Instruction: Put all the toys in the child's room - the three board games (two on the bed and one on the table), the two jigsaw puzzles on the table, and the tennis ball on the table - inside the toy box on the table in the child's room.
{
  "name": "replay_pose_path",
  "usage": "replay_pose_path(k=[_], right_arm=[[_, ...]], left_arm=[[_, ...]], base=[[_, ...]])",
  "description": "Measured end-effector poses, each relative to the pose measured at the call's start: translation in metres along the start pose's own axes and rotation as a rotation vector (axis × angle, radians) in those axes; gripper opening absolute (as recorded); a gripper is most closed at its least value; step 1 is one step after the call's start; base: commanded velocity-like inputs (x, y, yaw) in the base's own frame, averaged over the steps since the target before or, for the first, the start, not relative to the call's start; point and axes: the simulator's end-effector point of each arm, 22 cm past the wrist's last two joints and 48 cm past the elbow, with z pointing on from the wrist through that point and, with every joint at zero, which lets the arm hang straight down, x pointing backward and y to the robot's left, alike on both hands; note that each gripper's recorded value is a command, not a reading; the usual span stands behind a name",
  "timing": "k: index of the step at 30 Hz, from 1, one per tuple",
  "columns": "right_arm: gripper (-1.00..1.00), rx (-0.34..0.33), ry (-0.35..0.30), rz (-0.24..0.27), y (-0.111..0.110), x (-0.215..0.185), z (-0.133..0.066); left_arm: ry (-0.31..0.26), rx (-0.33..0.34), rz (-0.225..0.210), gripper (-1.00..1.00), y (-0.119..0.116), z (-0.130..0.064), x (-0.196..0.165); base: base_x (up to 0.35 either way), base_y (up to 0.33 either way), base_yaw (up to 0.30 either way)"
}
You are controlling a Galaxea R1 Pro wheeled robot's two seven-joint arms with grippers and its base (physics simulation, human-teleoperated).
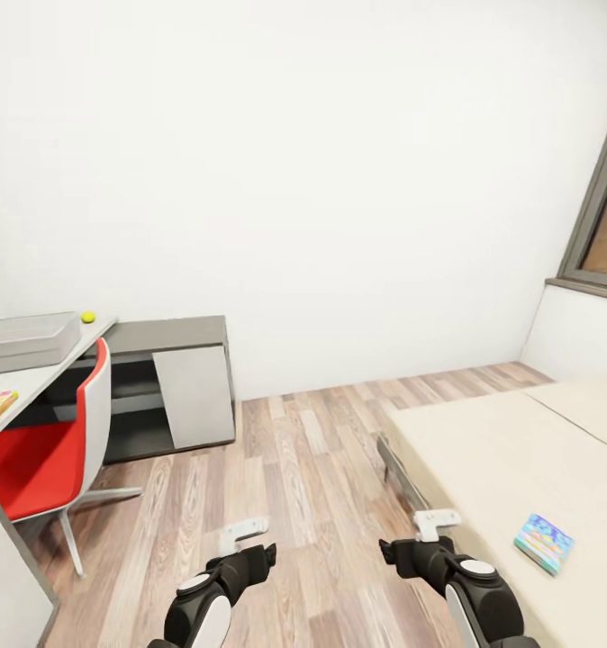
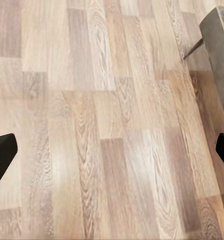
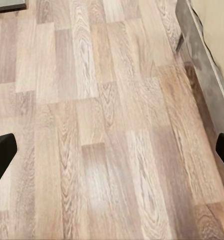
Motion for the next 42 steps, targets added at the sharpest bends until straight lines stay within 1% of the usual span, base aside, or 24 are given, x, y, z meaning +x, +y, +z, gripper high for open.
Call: replay_pose_path(k=[13, 17, 24, 28, 42], right_arm=[[1.00, -0.003, -0.001, -0.001, 0.0020, -0.0003, 0.0001], [1.00, -0.002, 0.000, -0.001, 0.0009, 0.0000, 0.0001], [1.00, 0.001, 0.002, -0.002, -0.0012, 0.0023, 0.0001], [1.00, 0.001, 0.005, -0.002, -0.0015, 0.0044, 0.0002], [1.00, 0.002, 0.007, -0.002, -0.0021, 0.0065, 0.0004]], left_arm=[[0.001, 0.000, -0.001, 1.00, -0.0003, 0.0001, 0.0004], [0.001, 0.000, 0.000, 1.00, -0.0003, 0.0002, 0.0005], [0.003, 0.001, 0.000, 1.00, -0.0010, 0.0004, 0.0011], [0.003, 0.002, 0.000, 1.00, -0.0017, 0.0005, 0.0012], [0.004, 0.003, 0.000, 1.00, -0.0025, 0.0006, 0.0014]], base=[[0.000, 0.000, 0.293], [0.000, 0.000, 0.181], [-0.010, -0.002, 0.076], [-0.127, -0.038, 0.030], [-0.266, -0.076, 0.008]])
